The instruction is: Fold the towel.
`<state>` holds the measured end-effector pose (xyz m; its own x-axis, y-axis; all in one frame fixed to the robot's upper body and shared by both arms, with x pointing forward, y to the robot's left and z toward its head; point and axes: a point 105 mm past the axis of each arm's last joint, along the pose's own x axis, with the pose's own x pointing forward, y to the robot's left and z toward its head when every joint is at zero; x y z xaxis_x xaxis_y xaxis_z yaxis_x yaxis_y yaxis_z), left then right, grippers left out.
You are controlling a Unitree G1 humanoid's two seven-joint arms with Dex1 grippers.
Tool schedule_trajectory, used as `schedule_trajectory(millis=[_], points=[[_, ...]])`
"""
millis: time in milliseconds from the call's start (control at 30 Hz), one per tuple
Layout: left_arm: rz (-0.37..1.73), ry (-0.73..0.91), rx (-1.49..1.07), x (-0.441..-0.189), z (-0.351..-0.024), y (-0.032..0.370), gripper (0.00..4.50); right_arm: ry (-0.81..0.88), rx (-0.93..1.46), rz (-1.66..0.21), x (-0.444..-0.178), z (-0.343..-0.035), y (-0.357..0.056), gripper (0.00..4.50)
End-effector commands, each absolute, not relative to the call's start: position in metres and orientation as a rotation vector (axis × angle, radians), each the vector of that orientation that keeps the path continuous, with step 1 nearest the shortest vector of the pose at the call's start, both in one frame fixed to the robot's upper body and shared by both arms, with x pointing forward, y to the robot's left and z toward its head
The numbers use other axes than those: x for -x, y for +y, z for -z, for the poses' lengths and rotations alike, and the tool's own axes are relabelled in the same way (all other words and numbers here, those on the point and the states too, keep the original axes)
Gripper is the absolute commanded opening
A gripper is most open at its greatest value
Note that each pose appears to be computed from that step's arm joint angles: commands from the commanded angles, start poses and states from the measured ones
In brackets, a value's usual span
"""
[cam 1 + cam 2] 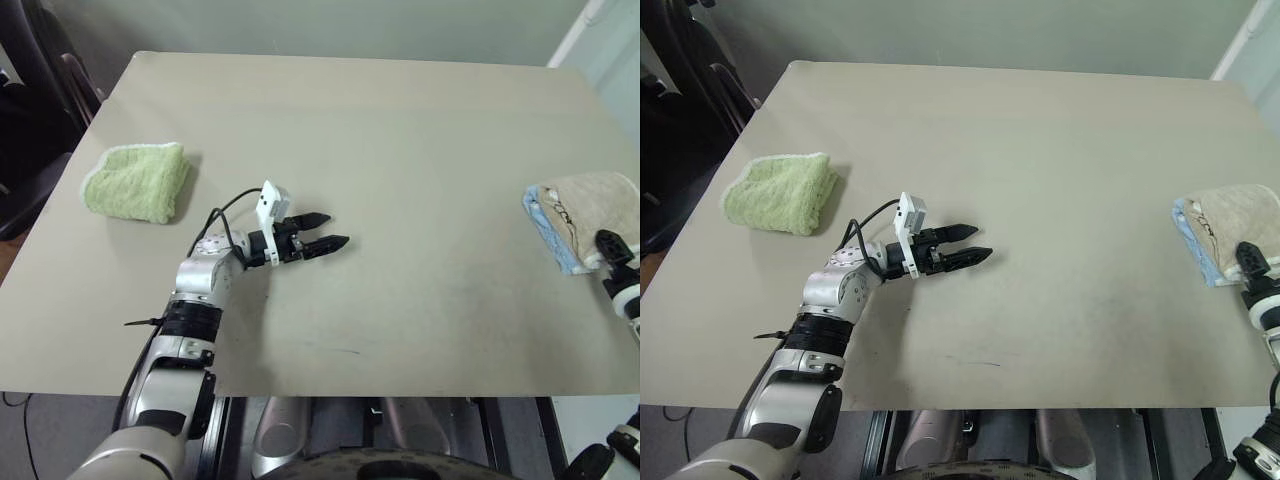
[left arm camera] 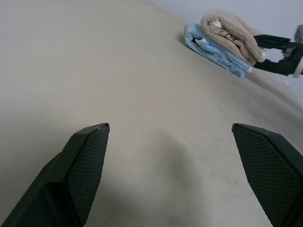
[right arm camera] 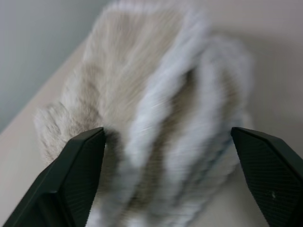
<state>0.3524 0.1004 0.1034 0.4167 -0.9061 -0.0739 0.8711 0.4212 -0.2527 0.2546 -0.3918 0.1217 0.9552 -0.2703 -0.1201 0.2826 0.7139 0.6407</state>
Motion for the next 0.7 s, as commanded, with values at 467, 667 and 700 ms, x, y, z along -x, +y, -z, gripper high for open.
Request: schedule_trajectory(millis=[467, 667, 700], points=[[1.238, -0.068, 0.166, -0.347, -0.171, 0.105, 4.50, -0.149, -0.287, -0.209, -0.228, -0.243, -0.302, 4.46], [1.345, -0.053, 0.027, -0.323, -0.170, 0.110, 4.50, 0.081, 0.065, -0.600, -0.235, -0.220, -0.215, 4.46], [1.344, -0.058, 0.026, -0.322, -0.172, 0.112, 4.50, 0.115, 0.108, -0.656, -0.235, -0.212, -0.205, 4.46]])
